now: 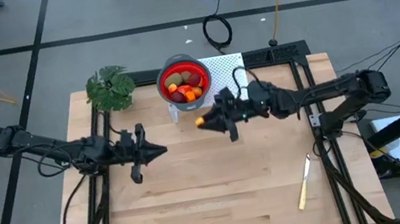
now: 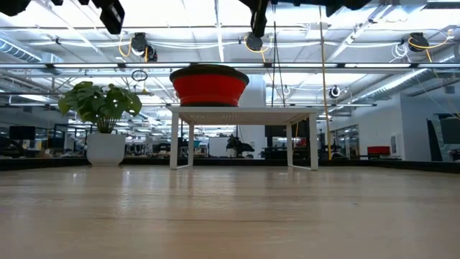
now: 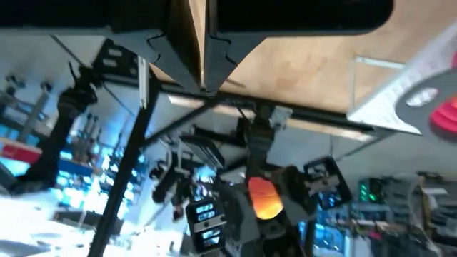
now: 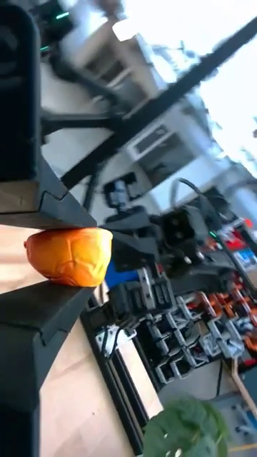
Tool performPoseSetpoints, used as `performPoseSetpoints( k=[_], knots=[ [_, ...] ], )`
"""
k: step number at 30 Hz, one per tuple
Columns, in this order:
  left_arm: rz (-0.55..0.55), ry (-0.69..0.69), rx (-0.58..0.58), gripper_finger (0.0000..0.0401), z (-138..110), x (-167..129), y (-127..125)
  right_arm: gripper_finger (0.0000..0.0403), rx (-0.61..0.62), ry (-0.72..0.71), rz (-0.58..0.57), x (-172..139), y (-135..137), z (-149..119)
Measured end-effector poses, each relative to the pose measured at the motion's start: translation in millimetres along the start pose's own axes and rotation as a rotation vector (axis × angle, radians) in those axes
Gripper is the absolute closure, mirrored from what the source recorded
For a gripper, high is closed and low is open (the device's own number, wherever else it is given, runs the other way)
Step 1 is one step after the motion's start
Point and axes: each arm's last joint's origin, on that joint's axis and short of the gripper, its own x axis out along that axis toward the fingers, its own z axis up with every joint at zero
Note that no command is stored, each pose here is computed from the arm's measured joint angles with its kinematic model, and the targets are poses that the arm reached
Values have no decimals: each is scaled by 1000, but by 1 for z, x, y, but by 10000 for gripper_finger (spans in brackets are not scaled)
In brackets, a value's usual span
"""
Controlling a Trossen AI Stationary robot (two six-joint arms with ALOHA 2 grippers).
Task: Pick & Place Fruit
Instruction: Put the peach into the red strainer bowl
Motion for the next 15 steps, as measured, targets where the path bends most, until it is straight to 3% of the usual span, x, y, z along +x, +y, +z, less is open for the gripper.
performPoseSetpoints(
  k=[5, 15],
  knots=[
    [62, -61, -11, 388, 5, 0, 1, 307, 194, -69, -14, -4, -12, 13],
    [116, -77, -21, 352, 6, 0, 4, 307, 544, -121, -32, -10, -27, 23]
  ],
)
